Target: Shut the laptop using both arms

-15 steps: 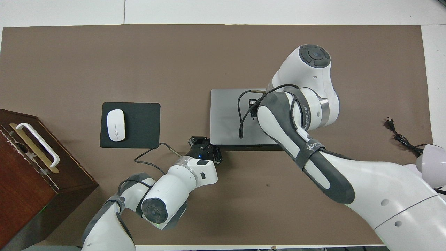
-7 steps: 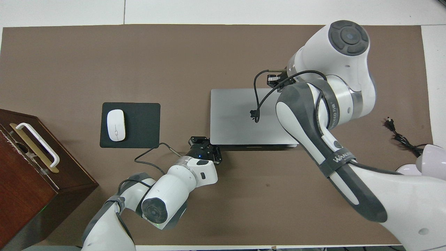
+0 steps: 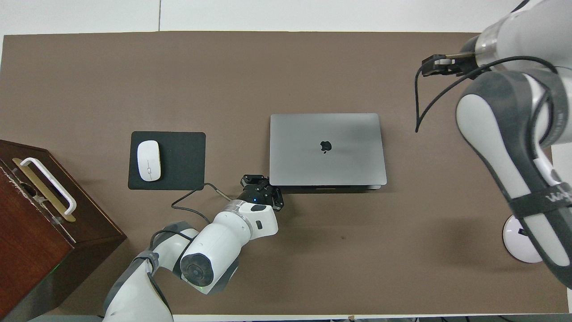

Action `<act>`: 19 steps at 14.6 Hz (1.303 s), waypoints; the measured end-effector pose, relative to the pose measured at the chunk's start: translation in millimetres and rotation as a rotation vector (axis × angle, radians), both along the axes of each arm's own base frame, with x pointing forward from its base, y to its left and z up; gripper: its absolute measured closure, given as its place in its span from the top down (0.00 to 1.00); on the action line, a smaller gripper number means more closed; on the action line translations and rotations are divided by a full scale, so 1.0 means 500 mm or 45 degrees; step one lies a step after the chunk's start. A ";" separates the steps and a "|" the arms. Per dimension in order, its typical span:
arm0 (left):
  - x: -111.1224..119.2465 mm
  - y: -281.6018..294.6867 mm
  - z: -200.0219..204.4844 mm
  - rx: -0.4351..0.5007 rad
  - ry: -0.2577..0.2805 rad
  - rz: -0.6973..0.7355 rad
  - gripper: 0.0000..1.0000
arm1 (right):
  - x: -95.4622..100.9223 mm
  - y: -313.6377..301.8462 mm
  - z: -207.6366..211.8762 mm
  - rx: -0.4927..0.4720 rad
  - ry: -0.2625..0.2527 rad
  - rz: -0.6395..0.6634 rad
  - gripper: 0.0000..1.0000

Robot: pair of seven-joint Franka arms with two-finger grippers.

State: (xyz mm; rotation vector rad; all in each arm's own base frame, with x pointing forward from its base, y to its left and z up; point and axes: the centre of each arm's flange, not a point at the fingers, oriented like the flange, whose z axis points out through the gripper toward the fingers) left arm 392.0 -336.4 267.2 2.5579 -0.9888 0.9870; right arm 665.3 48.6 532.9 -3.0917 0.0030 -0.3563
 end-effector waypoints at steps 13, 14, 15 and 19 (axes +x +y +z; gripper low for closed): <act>0.052 0.234 0.387 0.292 0.466 0.165 0.01 | -0.159 -0.139 0.231 -0.048 0.053 -0.104 1.00; 0.063 0.255 0.428 0.302 0.492 0.183 0.01 | -0.164 -0.138 0.233 -0.048 0.063 -0.103 1.00; 0.073 0.272 0.468 0.308 0.514 0.199 0.01 | -0.168 -0.137 0.231 -0.049 0.073 -0.103 1.00; 0.106 0.340 0.548 0.314 0.579 0.280 0.40 | -0.202 -0.131 0.213 -0.054 0.174 -0.099 1.00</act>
